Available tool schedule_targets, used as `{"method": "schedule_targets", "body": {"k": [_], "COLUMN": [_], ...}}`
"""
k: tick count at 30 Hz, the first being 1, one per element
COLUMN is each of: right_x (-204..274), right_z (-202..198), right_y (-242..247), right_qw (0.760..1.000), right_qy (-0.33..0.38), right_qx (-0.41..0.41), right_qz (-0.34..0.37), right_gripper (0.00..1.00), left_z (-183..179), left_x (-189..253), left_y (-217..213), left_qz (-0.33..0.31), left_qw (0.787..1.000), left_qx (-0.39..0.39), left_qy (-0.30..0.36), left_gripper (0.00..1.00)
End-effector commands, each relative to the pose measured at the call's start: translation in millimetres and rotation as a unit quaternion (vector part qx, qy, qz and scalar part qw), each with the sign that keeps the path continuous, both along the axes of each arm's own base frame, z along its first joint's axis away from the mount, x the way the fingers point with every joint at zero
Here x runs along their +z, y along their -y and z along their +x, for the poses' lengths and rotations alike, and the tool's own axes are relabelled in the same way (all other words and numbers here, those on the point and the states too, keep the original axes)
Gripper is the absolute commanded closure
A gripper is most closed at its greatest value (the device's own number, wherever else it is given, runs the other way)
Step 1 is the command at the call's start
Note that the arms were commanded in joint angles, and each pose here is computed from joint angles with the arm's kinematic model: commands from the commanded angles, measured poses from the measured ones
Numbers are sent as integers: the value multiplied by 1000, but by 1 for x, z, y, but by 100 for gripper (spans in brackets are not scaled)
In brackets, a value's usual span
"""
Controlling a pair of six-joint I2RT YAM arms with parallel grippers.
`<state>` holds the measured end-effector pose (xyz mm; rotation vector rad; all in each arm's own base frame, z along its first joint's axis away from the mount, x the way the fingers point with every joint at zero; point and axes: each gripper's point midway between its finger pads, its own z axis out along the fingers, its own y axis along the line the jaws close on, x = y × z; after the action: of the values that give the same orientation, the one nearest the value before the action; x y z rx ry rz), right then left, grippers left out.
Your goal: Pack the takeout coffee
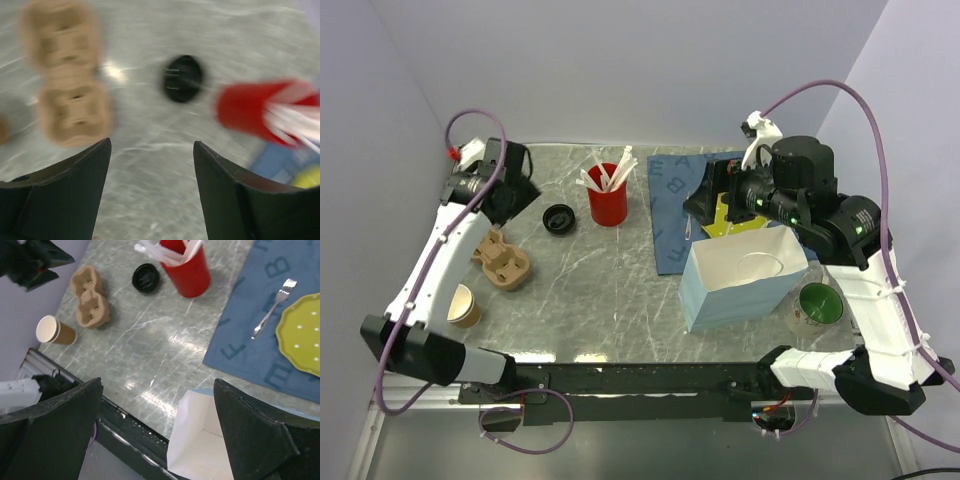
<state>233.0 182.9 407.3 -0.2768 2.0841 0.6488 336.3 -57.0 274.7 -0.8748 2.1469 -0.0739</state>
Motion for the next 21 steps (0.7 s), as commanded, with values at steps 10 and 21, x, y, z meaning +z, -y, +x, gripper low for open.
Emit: {"method": "schedule_targets", "body": {"k": [10,21], "right_x": [-20,-19], "right_z": [-19,-16], "right_y": [-38,-56], "right_qw": [992,985], "right_qy": [-16,-56], "right_qx": [110,151], "right_qz": [63,57], "right_gripper": [6,9], "left_z": [-102,-124], "left_x": [-69,-73], "left_y": [-116,-174], "left_qz": [44,89], "left_qw": [947,899], "left_qx": [285,418], "left_qy": [-142,-97], "left_gripper": [46,40]}}
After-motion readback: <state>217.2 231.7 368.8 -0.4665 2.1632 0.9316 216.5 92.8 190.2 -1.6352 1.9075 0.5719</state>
